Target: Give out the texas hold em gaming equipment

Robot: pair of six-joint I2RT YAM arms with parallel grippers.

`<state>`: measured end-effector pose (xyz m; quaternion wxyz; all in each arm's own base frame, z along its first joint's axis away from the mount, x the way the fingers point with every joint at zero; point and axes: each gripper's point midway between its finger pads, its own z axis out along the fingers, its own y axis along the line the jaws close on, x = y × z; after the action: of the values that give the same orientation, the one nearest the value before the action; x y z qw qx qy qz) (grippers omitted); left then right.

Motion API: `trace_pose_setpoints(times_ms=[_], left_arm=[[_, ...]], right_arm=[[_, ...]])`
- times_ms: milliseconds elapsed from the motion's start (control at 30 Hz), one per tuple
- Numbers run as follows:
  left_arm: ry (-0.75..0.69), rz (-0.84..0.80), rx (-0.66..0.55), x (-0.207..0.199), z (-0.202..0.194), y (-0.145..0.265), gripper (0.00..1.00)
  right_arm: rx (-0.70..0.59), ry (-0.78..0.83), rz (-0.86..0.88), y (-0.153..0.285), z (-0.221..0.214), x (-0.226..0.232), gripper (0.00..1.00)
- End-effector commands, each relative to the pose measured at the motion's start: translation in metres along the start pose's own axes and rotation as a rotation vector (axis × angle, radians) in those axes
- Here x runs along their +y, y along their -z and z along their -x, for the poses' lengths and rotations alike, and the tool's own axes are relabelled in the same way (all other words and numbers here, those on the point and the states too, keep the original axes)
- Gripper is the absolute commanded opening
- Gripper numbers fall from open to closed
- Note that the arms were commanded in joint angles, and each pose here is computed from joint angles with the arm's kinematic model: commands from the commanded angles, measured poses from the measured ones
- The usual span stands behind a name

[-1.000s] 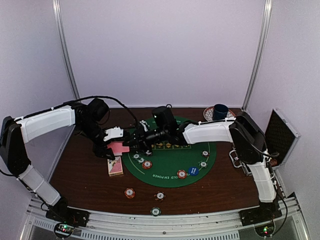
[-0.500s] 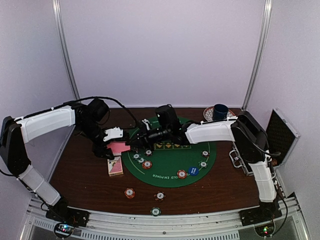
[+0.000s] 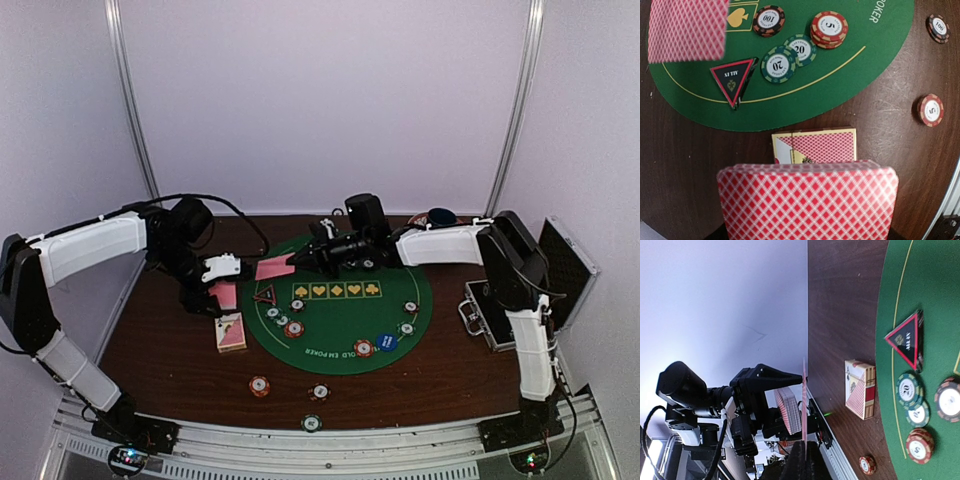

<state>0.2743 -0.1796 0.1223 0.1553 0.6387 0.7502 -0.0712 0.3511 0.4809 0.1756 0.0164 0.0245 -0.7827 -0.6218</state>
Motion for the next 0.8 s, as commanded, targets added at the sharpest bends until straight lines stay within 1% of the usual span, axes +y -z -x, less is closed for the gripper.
trace_pose_setpoints(times_ms=[0,233,400,533,667,700,767], left_arm=[[0.011,0.035,-0.017,0.003,0.0,0.014,0.0],[0.015,0.02,-0.02,0.0,0.0,0.016,0.0],[0.016,0.015,-0.022,-0.002,0.0,0.016,0.0],[0.024,0.005,-0.031,-0.003,0.002,0.015,0.0],[0.02,0.006,-0.033,-0.003,0.002,0.017,0.0],[0.02,0.004,-0.031,-0.004,0.001,0.017,0.0],[0.02,0.006,-0.032,-0.003,0.002,0.017,0.0]], right_arm=[[-0.004,0.062,-0.049,0.01,0.02,-0.001,0.0],[-0.033,0.09,-0.192,-0.005,0.065,-0.041,0.0],[-0.057,0.102,-0.257,-0.022,0.091,-0.074,0.0],[-0.089,0.088,-0.255,-0.036,0.106,-0.095,0.0],[-0.109,0.079,-0.235,-0.046,0.115,-0.107,0.0],[-0.112,0.077,-0.234,-0.049,0.115,-0.109,0.01],[-0.113,0.084,-0.227,-0.053,0.115,-0.109,0.07]])
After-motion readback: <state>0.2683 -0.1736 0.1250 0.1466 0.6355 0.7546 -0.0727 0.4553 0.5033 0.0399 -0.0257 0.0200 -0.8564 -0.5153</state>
